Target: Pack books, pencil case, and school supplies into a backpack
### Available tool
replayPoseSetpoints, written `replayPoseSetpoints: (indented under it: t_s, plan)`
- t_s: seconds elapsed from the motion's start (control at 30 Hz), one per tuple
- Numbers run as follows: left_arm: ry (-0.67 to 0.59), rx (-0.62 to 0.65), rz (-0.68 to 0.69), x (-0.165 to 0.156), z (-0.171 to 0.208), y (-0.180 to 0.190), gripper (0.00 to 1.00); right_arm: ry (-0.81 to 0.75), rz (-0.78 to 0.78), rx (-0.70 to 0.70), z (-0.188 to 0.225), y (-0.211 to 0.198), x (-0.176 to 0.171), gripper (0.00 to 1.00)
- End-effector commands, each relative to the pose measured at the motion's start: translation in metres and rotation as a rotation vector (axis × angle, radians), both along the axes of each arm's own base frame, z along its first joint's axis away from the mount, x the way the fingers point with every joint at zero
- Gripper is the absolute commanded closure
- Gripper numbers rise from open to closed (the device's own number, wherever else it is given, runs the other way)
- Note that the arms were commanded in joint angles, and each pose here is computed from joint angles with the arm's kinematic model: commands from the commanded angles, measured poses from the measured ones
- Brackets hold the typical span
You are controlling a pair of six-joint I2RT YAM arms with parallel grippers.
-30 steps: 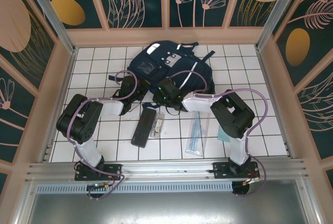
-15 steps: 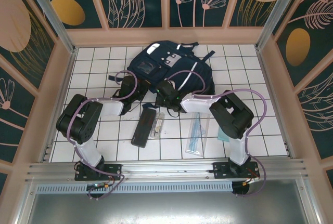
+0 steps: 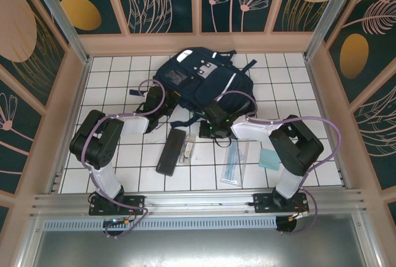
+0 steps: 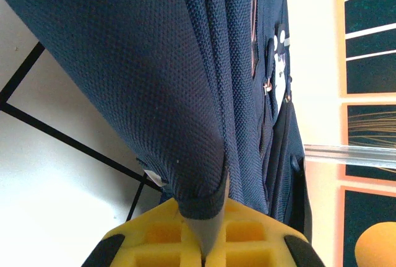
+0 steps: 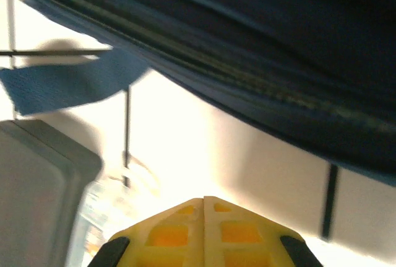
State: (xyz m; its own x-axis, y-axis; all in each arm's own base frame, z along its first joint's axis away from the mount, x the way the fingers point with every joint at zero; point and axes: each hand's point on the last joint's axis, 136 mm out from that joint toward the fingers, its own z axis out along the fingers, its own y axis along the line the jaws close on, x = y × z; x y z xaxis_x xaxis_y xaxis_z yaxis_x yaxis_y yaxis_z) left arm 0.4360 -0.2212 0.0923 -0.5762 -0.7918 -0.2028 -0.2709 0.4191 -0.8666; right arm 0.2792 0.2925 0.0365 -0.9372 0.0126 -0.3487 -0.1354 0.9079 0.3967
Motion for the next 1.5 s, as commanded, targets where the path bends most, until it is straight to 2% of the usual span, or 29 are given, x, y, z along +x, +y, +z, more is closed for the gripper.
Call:
replayPoseSetpoints:
  t_s: [0.0,0.1,0.33,0.43,0.57,0.63,0.97,1.13,1.2,1.3,1.47]
  plan:
    - [-0.127,-0.039,-0.017,0.014,0.041,-0.009,1.00,0.005,0.003,-0.014,0.008,-0.016,-0.005,1.00]
    - [-0.122,-0.068,-0.025,0.010,0.043,-0.011,1.00,-0.037,-0.002,0.028,0.020,-0.007,0.005,0.98]
    - [-0.124,-0.098,-0.032,-0.001,0.050,-0.014,1.00,-0.178,-0.015,0.169,0.054,0.034,0.048,0.51]
    - [-0.126,-0.109,-0.035,-0.003,0.054,-0.015,1.00,-0.219,-0.016,0.207,0.063,0.049,0.066,0.44]
    - [-0.119,-0.119,-0.040,-0.005,0.053,-0.018,1.00,-0.239,-0.035,0.218,0.061,0.063,0.084,0.41]
    - [-0.142,-0.137,-0.044,-0.008,0.067,-0.019,1.00,-0.241,-0.061,0.195,0.054,0.064,0.092,0.41]
    - [-0.147,-0.190,-0.069,-0.017,0.082,-0.027,1.00,-0.386,-0.175,0.042,0.040,0.051,0.113,0.41]
    - [-0.152,-0.201,-0.076,-0.020,0.088,-0.030,1.00,-0.420,-0.225,-0.022,0.029,0.046,0.118,0.47]
    - [-0.149,-0.204,-0.077,-0.020,0.088,-0.031,1.00,-0.421,-0.235,-0.034,0.025,0.045,0.119,0.53]
    - [-0.147,-0.206,-0.077,-0.021,0.089,-0.031,1.00,-0.430,-0.252,-0.040,0.025,0.041,0.120,0.74]
    - [-0.145,-0.189,-0.060,-0.020,0.087,-0.027,1.00,-0.422,-0.230,0.020,0.033,0.040,0.121,0.94]
